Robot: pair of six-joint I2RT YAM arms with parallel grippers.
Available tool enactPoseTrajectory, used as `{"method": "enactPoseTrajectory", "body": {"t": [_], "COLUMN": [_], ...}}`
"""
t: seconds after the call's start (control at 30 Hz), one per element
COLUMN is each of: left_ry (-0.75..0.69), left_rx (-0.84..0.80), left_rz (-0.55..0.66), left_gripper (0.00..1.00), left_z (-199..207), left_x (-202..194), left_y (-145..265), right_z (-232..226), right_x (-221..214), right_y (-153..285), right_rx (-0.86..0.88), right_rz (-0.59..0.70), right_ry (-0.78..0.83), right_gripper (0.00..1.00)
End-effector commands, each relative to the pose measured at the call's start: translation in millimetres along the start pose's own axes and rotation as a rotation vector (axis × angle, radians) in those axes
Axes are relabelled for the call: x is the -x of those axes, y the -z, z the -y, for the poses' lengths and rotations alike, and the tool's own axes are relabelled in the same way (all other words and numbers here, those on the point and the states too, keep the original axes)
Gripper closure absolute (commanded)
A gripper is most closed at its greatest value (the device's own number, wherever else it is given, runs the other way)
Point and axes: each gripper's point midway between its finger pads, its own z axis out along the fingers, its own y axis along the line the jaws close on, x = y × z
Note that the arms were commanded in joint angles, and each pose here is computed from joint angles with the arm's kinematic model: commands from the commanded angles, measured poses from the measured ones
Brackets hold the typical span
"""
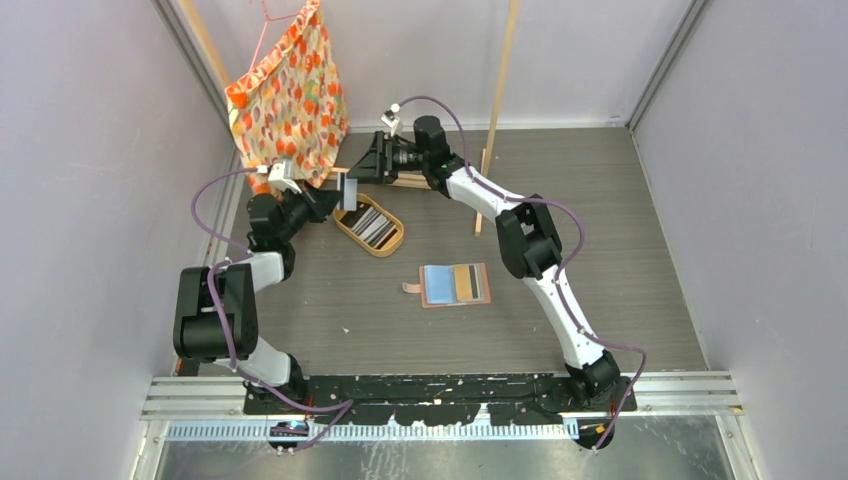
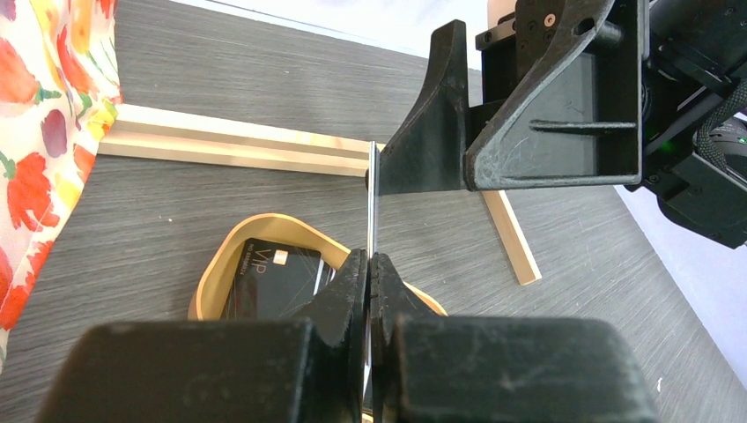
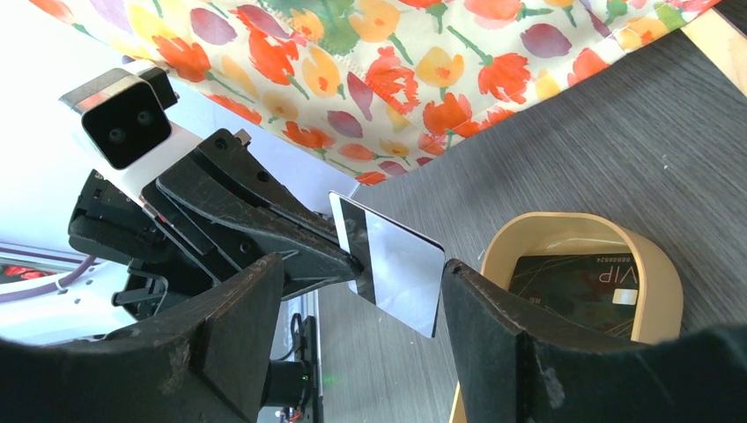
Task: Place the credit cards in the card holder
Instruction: Place the credit card in the storage box.
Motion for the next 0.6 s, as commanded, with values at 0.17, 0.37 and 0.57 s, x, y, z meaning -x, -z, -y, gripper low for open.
{"method": "enactPoseTrajectory", "body": {"t": [0.17,0.37,0.57], "left_ry": [-0.024,-0.022,-0.021], "left_rx": [0.008,0.006,-0.003], "left_rz": [0.041,0.033,0.029], "left_gripper": [1.0,1.0,1.0], "left_z": [-2,-2,-1], "left_x": [18,17,17], "left_y": [-4,-6,-7], "right_z": [-49,-57,-63], "right_x": [22,23,23], "right_y": [4,5,5], "right_rx": [0.054,0.075,0.095], "right_rz": [0.025,0.021,0.018], "right_ry": [0.108,0.12,0.122], "right_gripper": [0.29,0.3,0.3]}}
